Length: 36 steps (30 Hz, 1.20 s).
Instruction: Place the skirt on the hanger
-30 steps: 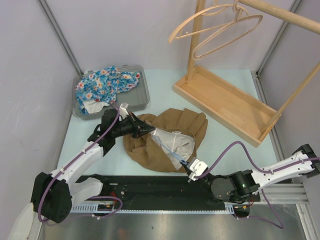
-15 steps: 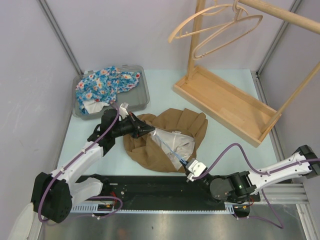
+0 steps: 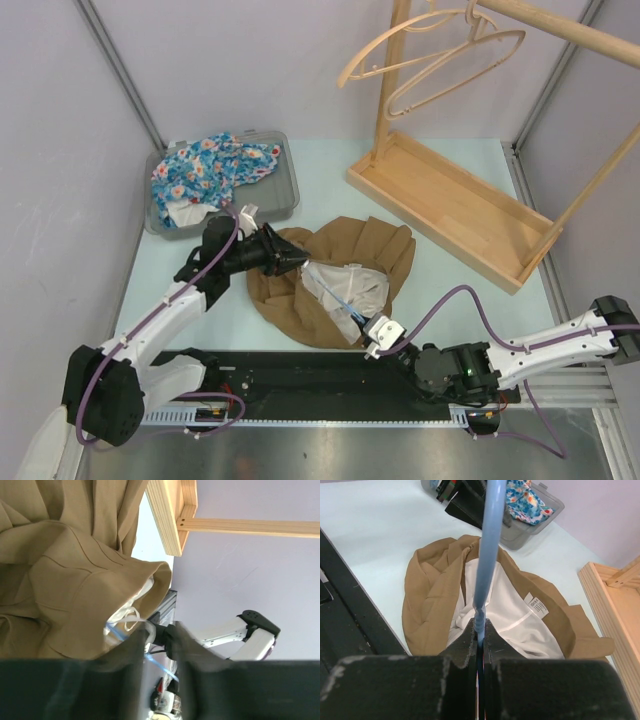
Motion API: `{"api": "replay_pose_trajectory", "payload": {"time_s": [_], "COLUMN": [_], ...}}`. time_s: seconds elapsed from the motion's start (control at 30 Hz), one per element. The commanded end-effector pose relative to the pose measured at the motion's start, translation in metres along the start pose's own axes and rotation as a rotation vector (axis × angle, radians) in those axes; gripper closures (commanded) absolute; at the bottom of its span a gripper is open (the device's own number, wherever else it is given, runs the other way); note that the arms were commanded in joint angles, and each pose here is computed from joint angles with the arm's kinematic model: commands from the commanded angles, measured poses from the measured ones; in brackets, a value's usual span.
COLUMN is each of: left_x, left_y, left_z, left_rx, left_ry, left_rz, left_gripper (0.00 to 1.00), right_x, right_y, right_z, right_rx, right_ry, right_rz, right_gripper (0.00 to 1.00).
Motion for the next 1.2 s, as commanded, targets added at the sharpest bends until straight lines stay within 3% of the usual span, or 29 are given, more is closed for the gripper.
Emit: {"api": "replay_pose_trajectory", "payload": {"time_s": [0.0,0.13,0.27,0.6,1.0,1.17], "left_x": [-0.018,-0.017,-0.019,-0.03,-0.023,-0.016], "left_y": [0.004,0.007,0.013,0.032,0.04,0.041], "left_z": [0.011,0.01,0.01,0.014,0.01,0.004], "left_rx": [-0.037,-0.035,-0.054,-0.108,-0.109,-0.074], "left_ry": [-0.096,-0.118,-0.161,-0.333,-0.362,-0.362], "left_rz": [-0.009,0.016,0.047,0.141,0.201,0.236], "left_gripper": [0.58,0.43,0.36,0.33,0.43,0.64], "right_x": [-0.002,-0.005,-0.005,-0.001,0.002,0.002], "right_y": [-0.001,-0.002,-0.008,-0.016,-0.02,-0.019], "right_z": [0.007,0.004,-0.001,-0.003,0.011,0.008], "right_rx": [-0.038,-0.039,-0.03,-0.031,-0.063,-0.044], "right_ry": [-0.084,-0.095,-0.105,-0.111,-0.109,-0.119], "right_rz": [-0.003,0.005,0.006,0.04,0.088,0.087], "right_gripper": [1.0,1.0,1.0,1.0,1.0,1.0]}}
Point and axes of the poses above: each gripper's point midway between its finger pads, its own y axis back along the fingers, its own x axis along the line the jaws close on, z = x × y, the point moved 9 cm from there along y, back along the fingers, and after that the axes turned 3 degrees about -y, right-handed, at the moved point
